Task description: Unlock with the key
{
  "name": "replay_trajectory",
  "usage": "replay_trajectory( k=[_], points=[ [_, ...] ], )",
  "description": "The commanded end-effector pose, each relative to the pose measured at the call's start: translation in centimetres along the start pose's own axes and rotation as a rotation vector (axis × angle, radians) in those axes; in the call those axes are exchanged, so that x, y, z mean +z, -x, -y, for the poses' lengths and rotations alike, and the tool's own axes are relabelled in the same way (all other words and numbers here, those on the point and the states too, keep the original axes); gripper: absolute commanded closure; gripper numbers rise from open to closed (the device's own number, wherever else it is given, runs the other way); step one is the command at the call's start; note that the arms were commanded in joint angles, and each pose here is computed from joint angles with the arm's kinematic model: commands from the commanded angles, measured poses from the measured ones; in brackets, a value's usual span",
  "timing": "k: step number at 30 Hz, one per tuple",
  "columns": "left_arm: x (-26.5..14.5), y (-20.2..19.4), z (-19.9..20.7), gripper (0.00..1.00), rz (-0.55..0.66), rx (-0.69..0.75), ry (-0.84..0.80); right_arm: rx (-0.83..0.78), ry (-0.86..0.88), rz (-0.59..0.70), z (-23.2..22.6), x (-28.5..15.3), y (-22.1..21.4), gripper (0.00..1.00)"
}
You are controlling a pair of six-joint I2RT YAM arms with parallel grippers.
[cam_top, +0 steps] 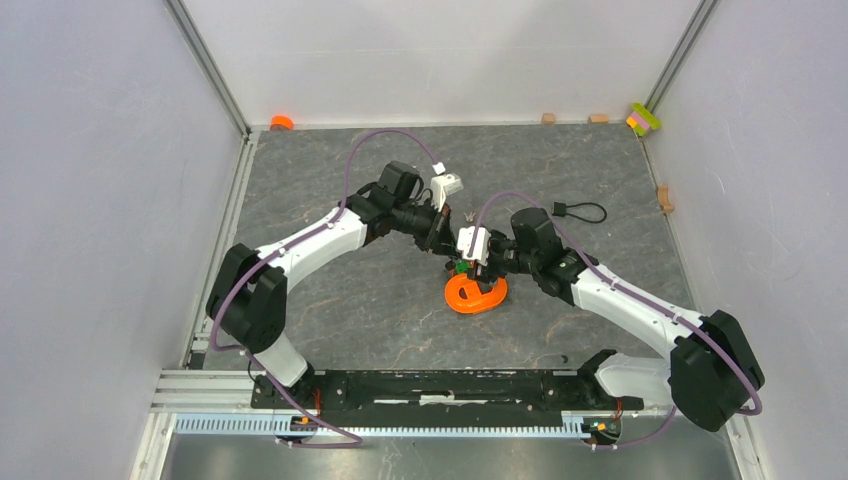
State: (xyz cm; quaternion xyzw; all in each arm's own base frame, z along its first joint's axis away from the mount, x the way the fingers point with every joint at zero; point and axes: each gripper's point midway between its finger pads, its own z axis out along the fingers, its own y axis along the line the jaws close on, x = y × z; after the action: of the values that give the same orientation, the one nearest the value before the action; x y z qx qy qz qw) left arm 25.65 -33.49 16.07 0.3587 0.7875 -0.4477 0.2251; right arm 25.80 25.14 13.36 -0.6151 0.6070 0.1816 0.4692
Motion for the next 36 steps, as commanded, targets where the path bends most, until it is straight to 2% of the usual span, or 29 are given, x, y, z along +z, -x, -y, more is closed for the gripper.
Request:
replay_trajectory(
  k=[1,3,8,15,20,27,33,36],
  points=[
    [-3.6,2.5,-1.6,0.98,0.087,0.075,0.106,-0.035,-0.061,0.04,1.9,-0.2,2.0,0.18],
    [-5.7,2.8,-3.4,0.98,0.11,0.066,0.18,-0.053,-0.062,0.051,2.3,-0.2,2.5,0.13],
    [-12.3,1.8,-9.3,0.98,0.141,0.003,0.449,-0.053,-0.003,0.076,3.1,1.4,4.3,0.11],
    [-22.9,-3.7,-16.7,0.98,0.081,-0.129,0.842,-0.041,0.042,0.114,2.4,3.4,5.1,0.1],
    [-29.4,-7.4,-21.0,0.98,0.037,-0.232,1.008,-0.031,0.052,0.11,1.4,3.7,4.0,0.1],
    [-33.3,-11.0,-25.3,0.98,-0.135,-0.23,1.164,-0.032,0.066,0.102,0.6,3.5,3.2,0.1],
    [-33.9,-12.5,-28.2,0.98,-0.234,-0.244,1.209,-0.036,0.073,0.101,0.3,3.4,3.0,0.09],
    [-34.1,-12.6,-29.2,0.98,-0.245,-0.237,1.226,-0.037,0.079,0.102,0.1,3.3,3.0,0.09]
  ],
)
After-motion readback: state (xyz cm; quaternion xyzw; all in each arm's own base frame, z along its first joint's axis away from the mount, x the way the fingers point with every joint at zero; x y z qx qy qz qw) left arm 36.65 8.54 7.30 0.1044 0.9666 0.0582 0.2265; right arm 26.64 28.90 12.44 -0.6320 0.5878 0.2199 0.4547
